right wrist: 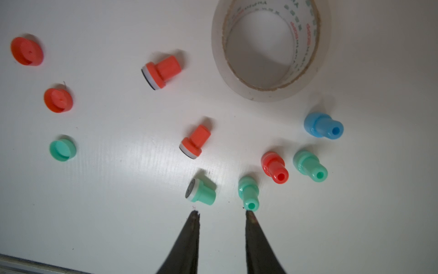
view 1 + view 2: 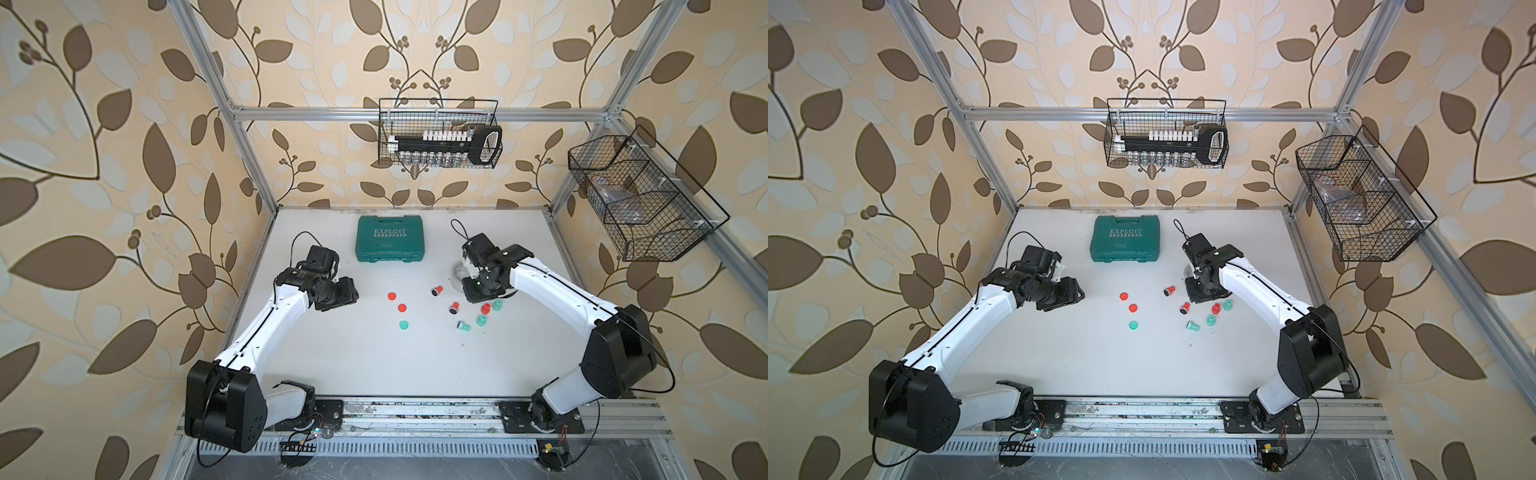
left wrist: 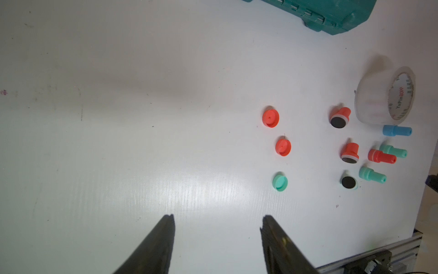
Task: Close the stamp cap
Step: Place the stamp at the center of the board.
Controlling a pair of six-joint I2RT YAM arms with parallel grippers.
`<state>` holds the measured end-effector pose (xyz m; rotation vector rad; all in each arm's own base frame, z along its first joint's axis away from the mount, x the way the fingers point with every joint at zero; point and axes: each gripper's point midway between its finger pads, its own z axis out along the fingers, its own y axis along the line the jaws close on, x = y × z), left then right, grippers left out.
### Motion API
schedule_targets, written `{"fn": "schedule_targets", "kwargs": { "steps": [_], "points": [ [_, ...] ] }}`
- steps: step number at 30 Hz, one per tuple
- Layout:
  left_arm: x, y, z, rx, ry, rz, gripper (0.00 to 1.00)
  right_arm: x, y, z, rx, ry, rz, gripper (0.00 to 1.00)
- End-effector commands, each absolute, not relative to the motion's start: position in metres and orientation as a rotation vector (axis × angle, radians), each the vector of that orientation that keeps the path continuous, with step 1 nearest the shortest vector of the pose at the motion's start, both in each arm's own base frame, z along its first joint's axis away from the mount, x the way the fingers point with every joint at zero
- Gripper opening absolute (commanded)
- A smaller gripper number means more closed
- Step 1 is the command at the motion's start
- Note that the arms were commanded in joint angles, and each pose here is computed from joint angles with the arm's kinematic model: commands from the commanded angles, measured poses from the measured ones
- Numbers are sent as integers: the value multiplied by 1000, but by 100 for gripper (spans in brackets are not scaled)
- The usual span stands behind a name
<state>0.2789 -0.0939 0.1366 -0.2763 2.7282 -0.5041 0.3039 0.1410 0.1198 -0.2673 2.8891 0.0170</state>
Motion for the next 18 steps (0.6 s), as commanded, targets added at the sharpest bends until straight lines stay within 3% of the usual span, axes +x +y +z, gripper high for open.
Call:
{"fn": "schedule_targets", "kwargs": {
  "steps": [1,5,18],
  "points": [
    [285,-93,149,-242,2691,-505,61,304,148,113,-208,2928,21,30],
    [285,-92,150,-243,2688,-503,61,313,171,107,-95,2890,142,36],
    [285,-93,151,-241,2687,-509,61,317,182,62,46,2938,168,46]
  ]
}}
